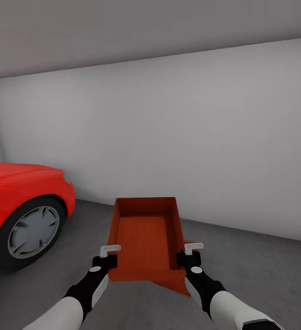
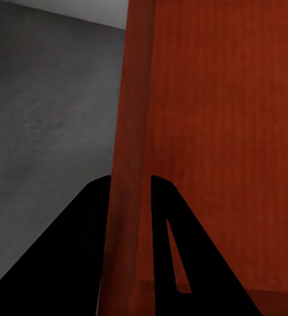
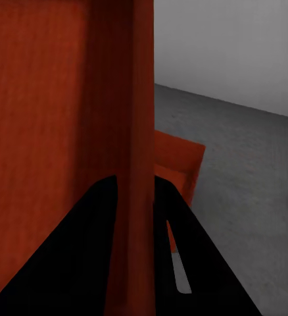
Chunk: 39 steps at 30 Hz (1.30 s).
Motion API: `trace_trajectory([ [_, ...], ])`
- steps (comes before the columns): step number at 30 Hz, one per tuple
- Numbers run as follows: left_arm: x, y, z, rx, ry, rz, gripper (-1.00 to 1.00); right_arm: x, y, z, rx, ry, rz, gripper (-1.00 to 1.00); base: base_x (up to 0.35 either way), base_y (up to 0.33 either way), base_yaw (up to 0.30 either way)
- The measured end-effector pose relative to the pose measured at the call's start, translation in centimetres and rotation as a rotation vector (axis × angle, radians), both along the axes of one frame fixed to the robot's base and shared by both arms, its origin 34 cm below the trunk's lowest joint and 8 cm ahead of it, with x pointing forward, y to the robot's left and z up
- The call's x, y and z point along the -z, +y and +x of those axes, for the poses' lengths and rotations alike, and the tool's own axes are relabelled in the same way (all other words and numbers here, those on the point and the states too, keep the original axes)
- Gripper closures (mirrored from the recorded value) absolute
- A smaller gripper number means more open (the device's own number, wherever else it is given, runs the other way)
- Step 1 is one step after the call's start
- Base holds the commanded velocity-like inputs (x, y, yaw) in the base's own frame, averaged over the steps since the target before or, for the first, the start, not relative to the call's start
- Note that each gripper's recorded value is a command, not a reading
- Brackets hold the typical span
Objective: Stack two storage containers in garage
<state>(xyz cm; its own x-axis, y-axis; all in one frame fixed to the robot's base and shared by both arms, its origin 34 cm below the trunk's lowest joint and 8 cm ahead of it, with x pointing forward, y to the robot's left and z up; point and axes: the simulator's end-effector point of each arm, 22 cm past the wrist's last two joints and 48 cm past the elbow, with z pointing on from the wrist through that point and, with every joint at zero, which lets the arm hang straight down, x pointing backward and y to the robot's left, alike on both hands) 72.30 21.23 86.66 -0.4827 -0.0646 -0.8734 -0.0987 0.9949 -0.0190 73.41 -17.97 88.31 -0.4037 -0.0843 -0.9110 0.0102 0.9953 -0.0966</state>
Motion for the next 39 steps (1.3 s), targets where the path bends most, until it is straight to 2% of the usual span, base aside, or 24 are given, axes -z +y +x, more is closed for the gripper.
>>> trace_trajectory([
  [29,-0.04,0.01,0.02,0.001,0.0,0.001,1.0,0.0,0.01,0.0,0.0,0.0,0.001,1.0,0.306,0.203,-0.284],
  [39,-0.09,0.0,0.04,0.0,-0.004,0.001,1.0,-0.07,0.0,0.03,0.0,-0.004,0.001,1.0,0.313,0.129,-0.062],
])
